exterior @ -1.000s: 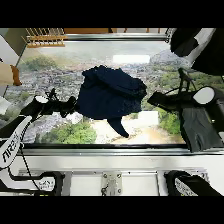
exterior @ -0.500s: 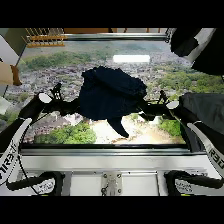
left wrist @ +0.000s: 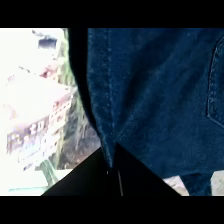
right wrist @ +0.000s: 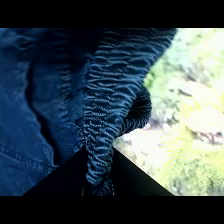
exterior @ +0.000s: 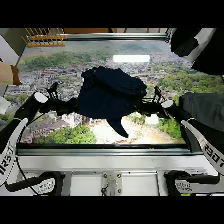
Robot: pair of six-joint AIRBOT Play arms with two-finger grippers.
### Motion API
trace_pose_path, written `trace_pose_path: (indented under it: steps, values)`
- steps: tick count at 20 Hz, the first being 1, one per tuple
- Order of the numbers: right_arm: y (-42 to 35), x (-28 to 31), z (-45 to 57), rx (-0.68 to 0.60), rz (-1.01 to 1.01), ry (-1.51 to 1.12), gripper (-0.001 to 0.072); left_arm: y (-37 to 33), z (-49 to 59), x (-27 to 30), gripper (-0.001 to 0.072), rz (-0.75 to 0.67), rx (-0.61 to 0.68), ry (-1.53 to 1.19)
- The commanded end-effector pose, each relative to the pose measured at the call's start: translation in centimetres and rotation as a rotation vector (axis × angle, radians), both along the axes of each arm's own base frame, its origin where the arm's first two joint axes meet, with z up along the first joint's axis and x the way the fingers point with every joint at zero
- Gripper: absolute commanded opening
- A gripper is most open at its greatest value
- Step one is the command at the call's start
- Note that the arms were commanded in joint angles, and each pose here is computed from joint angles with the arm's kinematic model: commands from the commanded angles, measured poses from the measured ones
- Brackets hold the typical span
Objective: Fold the clothes and pants, and hang the long-sleeved shirts on hangers.
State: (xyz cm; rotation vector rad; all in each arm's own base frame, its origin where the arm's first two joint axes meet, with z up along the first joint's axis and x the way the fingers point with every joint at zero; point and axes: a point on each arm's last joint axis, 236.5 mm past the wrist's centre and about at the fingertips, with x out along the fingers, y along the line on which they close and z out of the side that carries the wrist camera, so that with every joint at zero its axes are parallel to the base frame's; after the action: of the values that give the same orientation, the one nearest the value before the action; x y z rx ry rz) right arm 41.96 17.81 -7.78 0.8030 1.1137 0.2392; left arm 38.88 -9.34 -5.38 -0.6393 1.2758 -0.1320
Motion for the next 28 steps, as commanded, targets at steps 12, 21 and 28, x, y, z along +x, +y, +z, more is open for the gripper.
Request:
trace_pose_path:
  steps: [12, 21, 28]
  values:
    - [2.0, -13.7, 48.9, 0.081, 0.286, -0.904, 0.0041, 1.1, 60.8, -14.8, 0.0012, 0.036, 0.120, -1.471]
    - [1.8, -19.3, 44.3, 0.239, 0.189, -0.476, 0.0041, 0.9, 62.1, -16.5, 0.0012, 0.031, 0.123, -1.508]
    - [1.2, -9.7, 21.5, 0.113, 0.062, 0.089, 0.0041, 1.3, 40.7, 8.6, 0.0012, 0.006, -0.004, -0.845]
